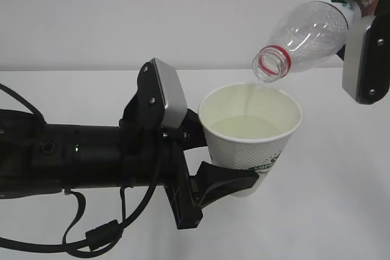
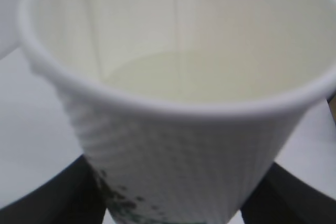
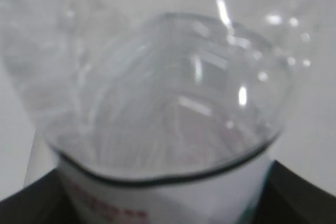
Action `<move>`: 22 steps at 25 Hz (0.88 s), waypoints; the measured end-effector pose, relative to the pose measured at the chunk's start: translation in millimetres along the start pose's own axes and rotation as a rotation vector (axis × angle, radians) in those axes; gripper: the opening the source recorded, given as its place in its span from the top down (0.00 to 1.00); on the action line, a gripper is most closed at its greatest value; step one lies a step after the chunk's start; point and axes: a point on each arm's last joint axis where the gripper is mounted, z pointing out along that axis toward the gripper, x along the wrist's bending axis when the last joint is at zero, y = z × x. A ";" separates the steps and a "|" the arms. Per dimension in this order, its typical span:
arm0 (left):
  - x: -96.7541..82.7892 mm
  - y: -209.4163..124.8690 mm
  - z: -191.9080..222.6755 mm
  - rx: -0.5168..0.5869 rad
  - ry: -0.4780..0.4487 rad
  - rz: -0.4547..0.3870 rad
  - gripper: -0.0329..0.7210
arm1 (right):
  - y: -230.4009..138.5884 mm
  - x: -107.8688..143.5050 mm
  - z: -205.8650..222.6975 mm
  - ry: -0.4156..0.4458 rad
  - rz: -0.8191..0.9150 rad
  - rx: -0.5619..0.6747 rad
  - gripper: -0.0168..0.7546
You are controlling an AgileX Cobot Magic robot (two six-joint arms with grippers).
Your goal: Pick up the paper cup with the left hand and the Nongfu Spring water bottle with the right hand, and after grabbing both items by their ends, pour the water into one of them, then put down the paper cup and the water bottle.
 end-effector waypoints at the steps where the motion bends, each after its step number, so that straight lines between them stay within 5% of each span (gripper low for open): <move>1: 0.0 0.0 0.0 0.000 0.000 0.000 0.29 | 0.0 0.0 0.0 0.000 0.000 0.000 0.30; 22: 0.1 0.0 0.0 -0.001 0.001 -0.001 0.29 | 0.2 -0.3 0.0 -0.003 -0.008 -0.003 0.30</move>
